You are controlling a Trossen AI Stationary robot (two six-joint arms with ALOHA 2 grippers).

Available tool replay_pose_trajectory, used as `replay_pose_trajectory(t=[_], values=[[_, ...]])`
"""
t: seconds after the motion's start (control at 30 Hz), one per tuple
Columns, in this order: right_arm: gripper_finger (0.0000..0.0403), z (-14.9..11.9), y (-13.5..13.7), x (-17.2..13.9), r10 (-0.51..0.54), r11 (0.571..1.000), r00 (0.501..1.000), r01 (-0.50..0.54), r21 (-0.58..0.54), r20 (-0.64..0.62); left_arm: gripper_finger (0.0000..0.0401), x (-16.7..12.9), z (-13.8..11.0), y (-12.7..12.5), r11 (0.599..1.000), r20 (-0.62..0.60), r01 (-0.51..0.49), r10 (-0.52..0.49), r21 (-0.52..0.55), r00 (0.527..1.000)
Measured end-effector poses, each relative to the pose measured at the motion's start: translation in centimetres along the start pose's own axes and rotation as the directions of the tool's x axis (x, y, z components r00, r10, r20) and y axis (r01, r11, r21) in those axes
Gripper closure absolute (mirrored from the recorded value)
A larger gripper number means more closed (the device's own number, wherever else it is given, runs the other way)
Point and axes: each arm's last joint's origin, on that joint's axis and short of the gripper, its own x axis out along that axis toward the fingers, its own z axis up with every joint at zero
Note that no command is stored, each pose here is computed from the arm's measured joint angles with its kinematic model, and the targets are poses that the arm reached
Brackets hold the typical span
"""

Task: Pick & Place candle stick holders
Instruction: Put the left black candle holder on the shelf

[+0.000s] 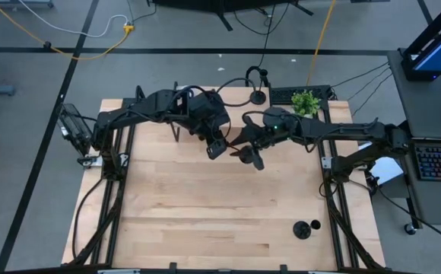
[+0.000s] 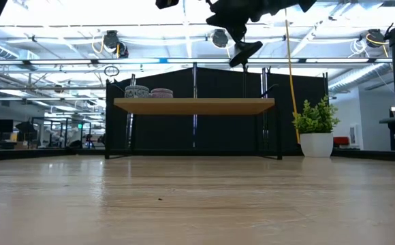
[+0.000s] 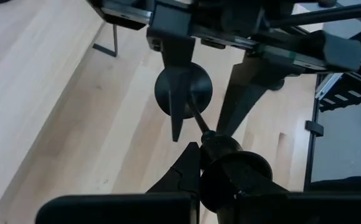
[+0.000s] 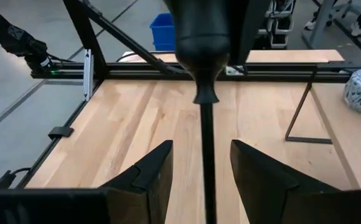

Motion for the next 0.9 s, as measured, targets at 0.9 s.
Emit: replay_pose_trajectory(t=[0.9], values=[[0.0361, 0.1, 0.0, 0.0, 0.010, 0.999, 1.000, -0.011, 0.034, 0.014, 0.0387, 1.9, -0.2, -0.8, 0.999, -0.037, 0.005, -0.003, 0.035, 0.999]])
